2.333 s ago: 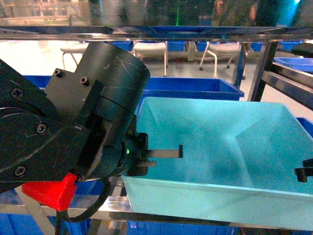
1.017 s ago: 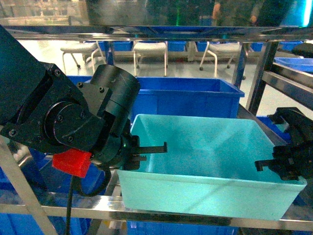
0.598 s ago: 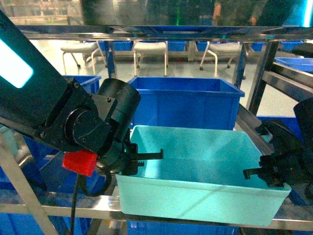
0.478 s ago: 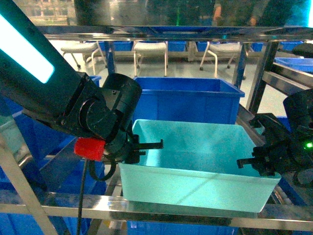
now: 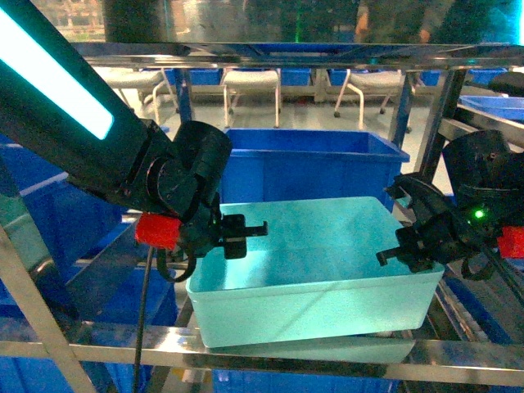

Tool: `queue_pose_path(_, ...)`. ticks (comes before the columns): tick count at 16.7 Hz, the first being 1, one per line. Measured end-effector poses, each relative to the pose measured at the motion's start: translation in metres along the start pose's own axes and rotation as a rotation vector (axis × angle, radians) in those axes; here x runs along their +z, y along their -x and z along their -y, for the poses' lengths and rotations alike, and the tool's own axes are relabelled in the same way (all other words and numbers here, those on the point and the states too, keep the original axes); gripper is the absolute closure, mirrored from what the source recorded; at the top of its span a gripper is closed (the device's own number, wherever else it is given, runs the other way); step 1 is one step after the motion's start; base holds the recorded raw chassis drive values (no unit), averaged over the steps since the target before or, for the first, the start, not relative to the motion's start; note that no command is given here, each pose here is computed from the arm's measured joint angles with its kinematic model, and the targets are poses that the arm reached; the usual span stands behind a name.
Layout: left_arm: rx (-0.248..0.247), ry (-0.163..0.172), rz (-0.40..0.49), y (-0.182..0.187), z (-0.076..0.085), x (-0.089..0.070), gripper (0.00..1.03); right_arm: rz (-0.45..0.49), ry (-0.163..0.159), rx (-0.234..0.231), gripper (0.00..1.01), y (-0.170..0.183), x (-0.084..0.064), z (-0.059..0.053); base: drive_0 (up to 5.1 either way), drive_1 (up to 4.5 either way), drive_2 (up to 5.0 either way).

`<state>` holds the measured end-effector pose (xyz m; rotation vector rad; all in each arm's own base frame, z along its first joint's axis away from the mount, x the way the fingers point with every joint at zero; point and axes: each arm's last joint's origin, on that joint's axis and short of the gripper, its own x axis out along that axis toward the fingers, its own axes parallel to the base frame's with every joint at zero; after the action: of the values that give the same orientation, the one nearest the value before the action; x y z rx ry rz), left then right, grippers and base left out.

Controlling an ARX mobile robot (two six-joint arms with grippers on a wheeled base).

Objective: Organize blue bins on left shelf correctly

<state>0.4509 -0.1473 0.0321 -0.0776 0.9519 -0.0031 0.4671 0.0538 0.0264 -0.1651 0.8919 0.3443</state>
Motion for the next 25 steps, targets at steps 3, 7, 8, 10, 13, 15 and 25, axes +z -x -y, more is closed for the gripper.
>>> queue_pose_path(3,-0.004,-0.001,0.001,0.0,0.001,0.0,0.46,0.001,0.01,0.004,0.8,0.0,0.0,-0.001,0.0,0.0,0.0)
queue_pose_path(7,-0.009,-0.002,0.001,0.0,0.001,0.0,0.37,0.002,0.021,0.011,0.7,-0.001,0.001,-0.003,0.0,0.0,0.0)
queue_pose_path(8,-0.015,-0.003,0.001,0.001,0.002,0.001,0.28,0.007,0.026,0.018,0.61,-0.001,0.001,-0.004,0.0,0.0,0.0)
queue_pose_path(10,-0.02,-0.008,0.002,0.001,0.004,0.001,0.08,0.01,0.036,0.024,0.41,-0.001,0.002,-0.006,0.0,0.0,0.0)
queue_pose_path(13,-0.022,-0.017,0.003,0.001,0.005,0.0,0.05,0.044,0.055,0.011,0.1,-0.001,0.005,-0.006,0.0,0.0,0.0)
queue_pose_path(15,-0.033,-0.009,0.056,0.001,0.006,0.003,0.05,0.136,0.088,-0.026,0.03,-0.001,0.012,-0.004,0.0,0.0,0.0)
queue_pose_path(25,-0.122,0.168,0.284,0.048,0.002,-0.016,0.05,0.392,0.172,-0.009,0.03,0.031,-0.008,-0.024,0.0,0.0,0.0)
